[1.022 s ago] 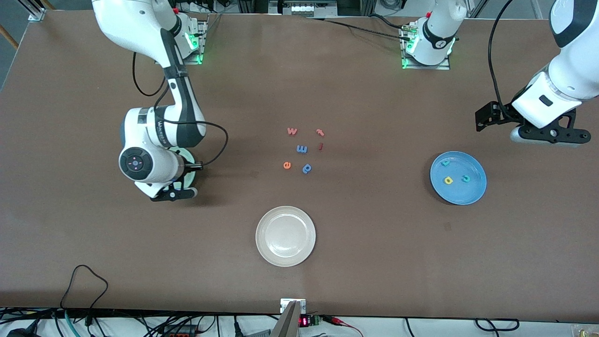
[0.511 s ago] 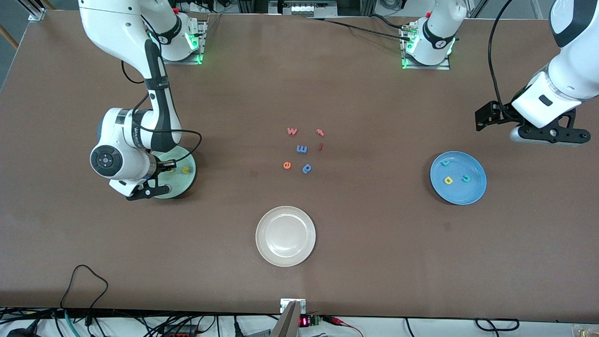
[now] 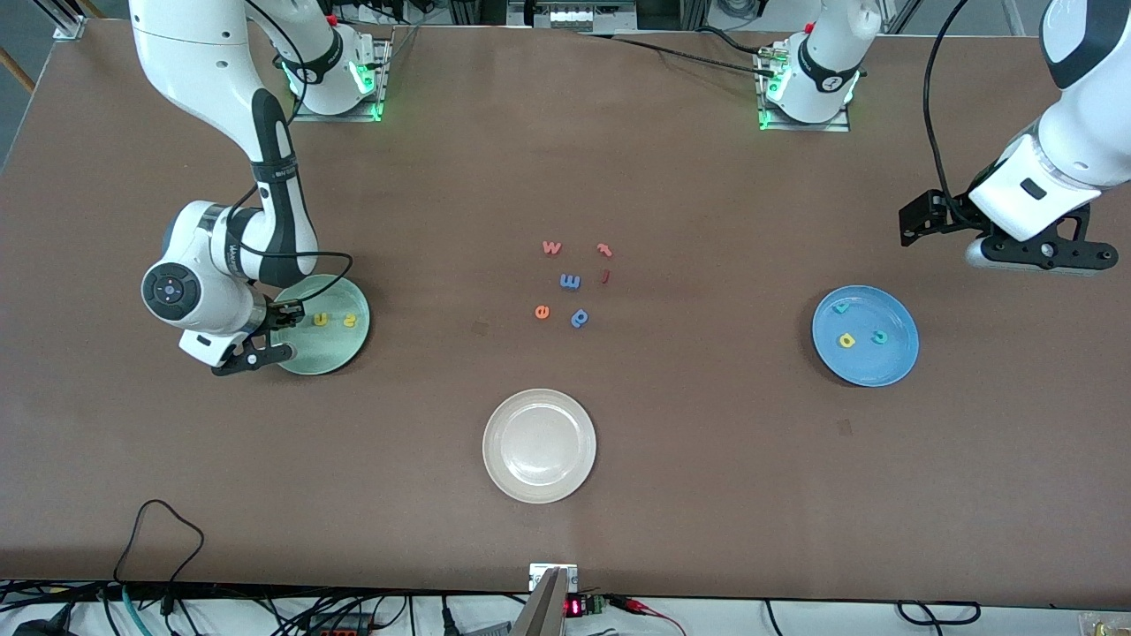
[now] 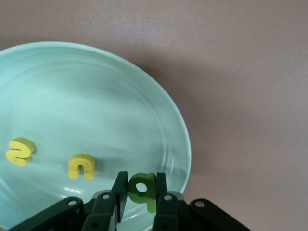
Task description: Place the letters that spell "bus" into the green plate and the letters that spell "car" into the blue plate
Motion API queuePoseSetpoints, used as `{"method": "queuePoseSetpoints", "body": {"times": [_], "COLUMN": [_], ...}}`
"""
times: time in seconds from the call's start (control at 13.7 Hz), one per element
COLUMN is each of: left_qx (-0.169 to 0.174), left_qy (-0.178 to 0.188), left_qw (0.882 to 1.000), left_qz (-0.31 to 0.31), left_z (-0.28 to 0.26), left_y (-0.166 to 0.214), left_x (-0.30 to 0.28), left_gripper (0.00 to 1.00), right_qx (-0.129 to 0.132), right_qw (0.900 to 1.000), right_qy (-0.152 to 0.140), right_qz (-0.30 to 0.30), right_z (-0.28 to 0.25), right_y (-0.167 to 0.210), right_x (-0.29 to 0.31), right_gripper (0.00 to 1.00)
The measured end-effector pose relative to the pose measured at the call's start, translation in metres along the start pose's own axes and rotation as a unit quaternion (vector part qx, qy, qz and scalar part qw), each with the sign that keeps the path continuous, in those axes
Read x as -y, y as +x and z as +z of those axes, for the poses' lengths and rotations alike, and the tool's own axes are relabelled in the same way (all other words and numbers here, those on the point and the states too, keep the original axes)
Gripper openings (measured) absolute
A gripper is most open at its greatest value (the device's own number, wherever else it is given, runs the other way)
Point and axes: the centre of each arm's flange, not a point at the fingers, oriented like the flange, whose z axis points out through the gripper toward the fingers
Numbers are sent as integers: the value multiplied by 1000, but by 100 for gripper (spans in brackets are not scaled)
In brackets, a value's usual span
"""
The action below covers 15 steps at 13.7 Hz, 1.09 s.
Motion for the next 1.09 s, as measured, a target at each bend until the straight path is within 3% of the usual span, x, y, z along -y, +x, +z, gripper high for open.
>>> {"method": "queuePoseSetpoints", "body": {"times": [0.66,0.73,0.88,1.09], "left_qx": [19,18,15,13], "left_qy": [0,0,0,0], "left_qw": [1000,1000,1000,1000], "left_qz": [0,0,2,4], "left_z": [1,1,-2,-4], "left_y": [-5,-5,-5,-5], "left_x": [0,0,-2,-4], "left_gripper": [100,100,100,100], "right_qx": [-14,-20,-32,-19], "right_qw": [1000,999,997,994], "right_qy": [19,26,31,53], "right_qz": [17,26,56,98], "right_z": [6,3,-11,-61], "right_y": [3,5,16,38], "right_x": [9,10,18,53], "right_gripper": [31,36,57,88]}}
